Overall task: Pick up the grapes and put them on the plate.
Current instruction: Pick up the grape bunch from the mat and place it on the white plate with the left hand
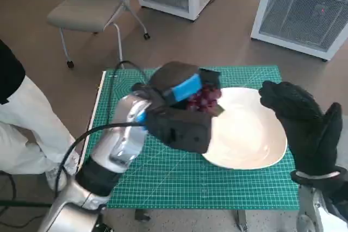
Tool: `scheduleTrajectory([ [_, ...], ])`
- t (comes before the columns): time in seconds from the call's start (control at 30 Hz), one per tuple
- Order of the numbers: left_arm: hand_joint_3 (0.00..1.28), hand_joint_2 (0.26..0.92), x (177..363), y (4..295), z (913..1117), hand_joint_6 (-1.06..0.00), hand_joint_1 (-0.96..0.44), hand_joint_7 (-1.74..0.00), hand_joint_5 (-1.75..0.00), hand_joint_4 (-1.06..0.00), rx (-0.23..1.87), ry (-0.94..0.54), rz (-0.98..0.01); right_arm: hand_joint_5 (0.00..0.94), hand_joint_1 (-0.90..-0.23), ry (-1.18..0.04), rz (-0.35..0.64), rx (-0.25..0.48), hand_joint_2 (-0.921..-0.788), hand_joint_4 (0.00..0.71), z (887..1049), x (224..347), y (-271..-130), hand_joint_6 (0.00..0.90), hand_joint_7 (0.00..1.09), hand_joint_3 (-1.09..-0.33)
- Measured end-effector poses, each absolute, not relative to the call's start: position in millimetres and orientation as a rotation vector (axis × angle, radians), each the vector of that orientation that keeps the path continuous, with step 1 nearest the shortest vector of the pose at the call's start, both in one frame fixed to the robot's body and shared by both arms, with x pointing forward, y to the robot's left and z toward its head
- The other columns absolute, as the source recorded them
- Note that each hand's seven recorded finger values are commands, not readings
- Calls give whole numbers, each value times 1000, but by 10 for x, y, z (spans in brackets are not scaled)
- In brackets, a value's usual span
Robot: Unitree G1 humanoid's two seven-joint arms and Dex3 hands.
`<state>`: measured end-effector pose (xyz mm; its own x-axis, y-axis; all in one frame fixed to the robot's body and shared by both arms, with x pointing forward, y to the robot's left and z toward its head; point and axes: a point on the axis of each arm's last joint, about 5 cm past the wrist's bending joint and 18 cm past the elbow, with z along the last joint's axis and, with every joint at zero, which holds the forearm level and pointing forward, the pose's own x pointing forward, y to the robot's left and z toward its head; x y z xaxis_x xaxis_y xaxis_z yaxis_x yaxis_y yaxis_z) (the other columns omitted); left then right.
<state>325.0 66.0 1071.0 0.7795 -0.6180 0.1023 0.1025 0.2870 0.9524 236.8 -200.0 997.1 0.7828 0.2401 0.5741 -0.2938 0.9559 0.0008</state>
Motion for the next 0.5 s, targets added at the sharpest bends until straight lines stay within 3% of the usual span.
scheduleTrajectory([
  [0.5,76,921,3385,224,10592,-604,0,-1207,-1145,-690,1125,-592,-654,839,-331,-614,252,90,-921,456,9963,2301,-2050,258,990,-595],
])
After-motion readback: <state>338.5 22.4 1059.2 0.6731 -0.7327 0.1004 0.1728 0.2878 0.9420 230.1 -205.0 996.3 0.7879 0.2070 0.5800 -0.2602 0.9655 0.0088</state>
